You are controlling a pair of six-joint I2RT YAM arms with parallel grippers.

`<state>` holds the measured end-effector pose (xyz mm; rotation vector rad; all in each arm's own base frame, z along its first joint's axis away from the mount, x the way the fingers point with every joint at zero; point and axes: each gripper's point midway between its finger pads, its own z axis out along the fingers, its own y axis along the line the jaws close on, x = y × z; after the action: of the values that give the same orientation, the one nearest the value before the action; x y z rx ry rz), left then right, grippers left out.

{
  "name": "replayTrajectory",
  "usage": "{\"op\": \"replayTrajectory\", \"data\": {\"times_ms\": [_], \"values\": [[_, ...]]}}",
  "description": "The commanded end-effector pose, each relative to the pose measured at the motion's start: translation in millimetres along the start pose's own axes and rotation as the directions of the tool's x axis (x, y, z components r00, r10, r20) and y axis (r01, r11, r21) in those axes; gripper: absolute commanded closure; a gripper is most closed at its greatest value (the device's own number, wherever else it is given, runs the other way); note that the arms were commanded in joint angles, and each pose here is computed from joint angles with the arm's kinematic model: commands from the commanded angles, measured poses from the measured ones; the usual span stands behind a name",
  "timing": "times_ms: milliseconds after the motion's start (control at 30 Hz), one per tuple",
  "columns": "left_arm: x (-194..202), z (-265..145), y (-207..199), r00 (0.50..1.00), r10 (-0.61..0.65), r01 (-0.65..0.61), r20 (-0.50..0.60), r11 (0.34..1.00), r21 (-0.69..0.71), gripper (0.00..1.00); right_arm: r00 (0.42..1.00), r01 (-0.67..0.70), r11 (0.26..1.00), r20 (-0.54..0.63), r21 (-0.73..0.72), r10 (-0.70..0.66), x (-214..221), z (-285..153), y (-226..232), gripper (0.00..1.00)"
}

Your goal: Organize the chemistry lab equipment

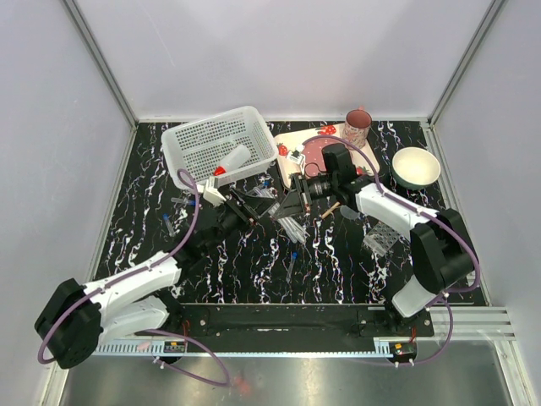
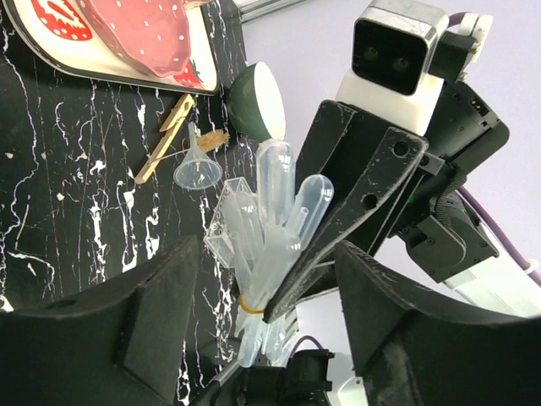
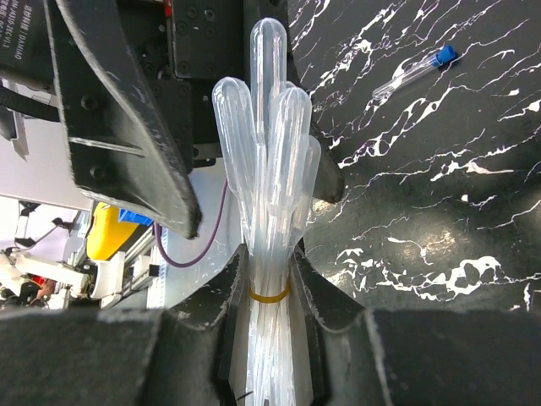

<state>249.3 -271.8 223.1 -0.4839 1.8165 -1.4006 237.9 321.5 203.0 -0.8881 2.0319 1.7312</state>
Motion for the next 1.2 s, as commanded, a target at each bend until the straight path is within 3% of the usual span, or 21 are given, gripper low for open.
{"op": "replayTrajectory", "data": {"times_ms": [0,267,400,467,667,833,1000,1033,1100,1167], "values": [[-16.6,9.6,-32.9,0.997,-0.006,-0.002,0.079,0.995,0.103,0.35,0.998,0.068,0.996,0.021,-0.055,-0.067,-9.1,-2.6,23.3,0.79],[-19.9,20.9,-33.8,0.995,-0.019,0.011,0.094,0.996,0.092,0.59,0.997,0.072,0.996,0.022,-0.059,-0.071,-9.1,-2.9,24.5,0.79],[-15.1,22.5,-36.3,0.997,-0.019,0.012,0.071,0.994,0.108,0.76,0.997,0.076,0.995,0.025,-0.057,-0.075,-8.7,-4.4,25.2,0.76],[-13.8,21.2,-36.6,0.998,-0.017,0.010,0.063,0.994,0.109,0.79,0.996,0.084,0.995,0.032,-0.050,-0.082,-9.7,-6.2,24.6,0.71],[-27.5,8.2,-30.2,0.995,0.041,-0.045,0.092,0.998,0.042,0.83,0.985,0.158,0.987,0.069,0.031,-0.160,-16.4,-27.9,14.5,0.38],[-69.8,-3.0,-7.5,0.989,0.058,-0.055,0.135,0.998,-0.029,0.85,0.958,0.245,0.956,0.110,0.159,-0.263,-22.3,-66.0,6.9,0.15],[-121.5,-4.7,22.4,0.986,0.116,-0.098,0.119,0.985,-0.144,0.85,0.920,0.294,0.899,0.158,0.324,-0.358,-24.3,-115.8,-8.6,0.05],[-151.0,-6.0,19.7,0.978,0.129,-0.102,0.166,0.982,-0.162,0.85,0.909,0.312,0.886,0.163,0.343,-0.384,-24.6,-121.8,-5.6,0.05],[-167.9,0.8,44.0,0.984,0.114,-0.079,0.139,0.968,-0.237,0.85,0.907,0.298,0.879,0.175,0.372,-0.382,-18.5,-131.9,-10.8,0.02],[-206.0,2.7,44.5,0.978,0.093,-0.046,0.185,0.969,-0.243,0.85,0.898,0.313,0.866,0.176,0.390,-0.404,-15.4,-136.6,-9.4,0.01]]}}
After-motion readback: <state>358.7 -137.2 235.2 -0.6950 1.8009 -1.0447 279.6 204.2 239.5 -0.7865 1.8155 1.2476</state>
